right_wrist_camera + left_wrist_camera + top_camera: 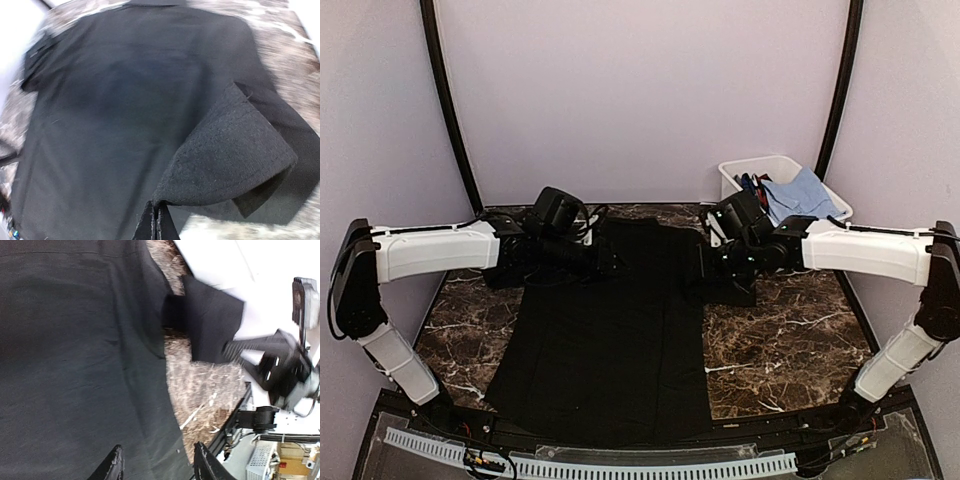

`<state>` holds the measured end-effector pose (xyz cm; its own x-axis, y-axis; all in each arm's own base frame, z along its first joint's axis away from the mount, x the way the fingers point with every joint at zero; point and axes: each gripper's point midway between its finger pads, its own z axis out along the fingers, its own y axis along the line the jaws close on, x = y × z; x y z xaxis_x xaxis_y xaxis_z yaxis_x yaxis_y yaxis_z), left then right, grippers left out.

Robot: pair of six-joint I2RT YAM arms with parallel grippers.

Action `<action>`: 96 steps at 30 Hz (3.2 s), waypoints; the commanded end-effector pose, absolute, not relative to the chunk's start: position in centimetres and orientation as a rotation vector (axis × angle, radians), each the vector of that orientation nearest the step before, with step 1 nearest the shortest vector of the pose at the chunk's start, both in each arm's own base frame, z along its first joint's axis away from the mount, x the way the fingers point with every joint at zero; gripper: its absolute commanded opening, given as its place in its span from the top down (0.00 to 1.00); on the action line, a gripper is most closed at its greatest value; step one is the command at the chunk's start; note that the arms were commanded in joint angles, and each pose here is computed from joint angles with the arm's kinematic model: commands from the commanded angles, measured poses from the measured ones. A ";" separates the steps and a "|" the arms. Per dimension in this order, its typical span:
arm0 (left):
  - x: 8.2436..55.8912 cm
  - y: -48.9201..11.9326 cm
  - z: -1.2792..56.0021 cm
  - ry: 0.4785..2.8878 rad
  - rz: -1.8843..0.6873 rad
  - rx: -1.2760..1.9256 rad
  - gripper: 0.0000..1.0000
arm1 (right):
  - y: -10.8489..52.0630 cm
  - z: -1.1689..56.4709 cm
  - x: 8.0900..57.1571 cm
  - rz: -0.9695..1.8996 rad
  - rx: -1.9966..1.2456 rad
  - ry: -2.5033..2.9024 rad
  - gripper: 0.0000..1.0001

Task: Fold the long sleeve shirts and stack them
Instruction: Pick up the sleeve from the center of the board, then adjust the sleeve at the center of the board, then pick up the sleeve from the center of the board.

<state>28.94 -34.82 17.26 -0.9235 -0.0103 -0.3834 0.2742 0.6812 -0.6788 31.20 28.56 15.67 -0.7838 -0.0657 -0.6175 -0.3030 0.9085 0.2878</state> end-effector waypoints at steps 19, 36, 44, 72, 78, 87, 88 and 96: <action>30.1 -35.8 10.9 2.603 -1.186 -0.066 0.44 | 43.5 11.7 25.6 0.854 -0.714 2.412 0.93; 30.6 -32.3 6.0 2.692 -0.970 -0.125 0.37 | 40.8 12.0 25.1 0.708 -0.627 2.447 0.67; 32.4 -30.8 3.5 2.761 -0.757 -0.105 0.44 | 36.1 11.2 25.1 0.645 -0.503 2.477 0.66; 35.2 -33.5 3.5 2.742 -0.663 0.002 0.64 | 30.1 11.9 24.8 0.592 -0.345 2.463 0.65; 35.3 -34.6 3.3 2.752 -0.703 0.037 0.71 | 29.1 11.8 24.8 0.567 -0.313 2.463 0.65; 35.4 -36.1 5.3 2.722 -0.773 0.072 0.93 | 26.4 12.2 25.8 0.512 -0.187 2.444 0.64; 35.4 -36.4 5.9 2.711 -0.789 0.077 0.96 | 26.0 12.2 25.9 0.503 -0.168 2.444 0.64; 35.8 -37.1 12.7 2.565 -0.885 0.108 1.00 | 21.6 11.0 26.9 0.439 0.036 2.457 0.64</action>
<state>35.51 -36.28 5.55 -0.9464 -0.0444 -0.3200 0.1335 0.8482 -0.5126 26.34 23.84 11.08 -0.8111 0.0504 -0.5828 -0.1673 0.9347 0.3136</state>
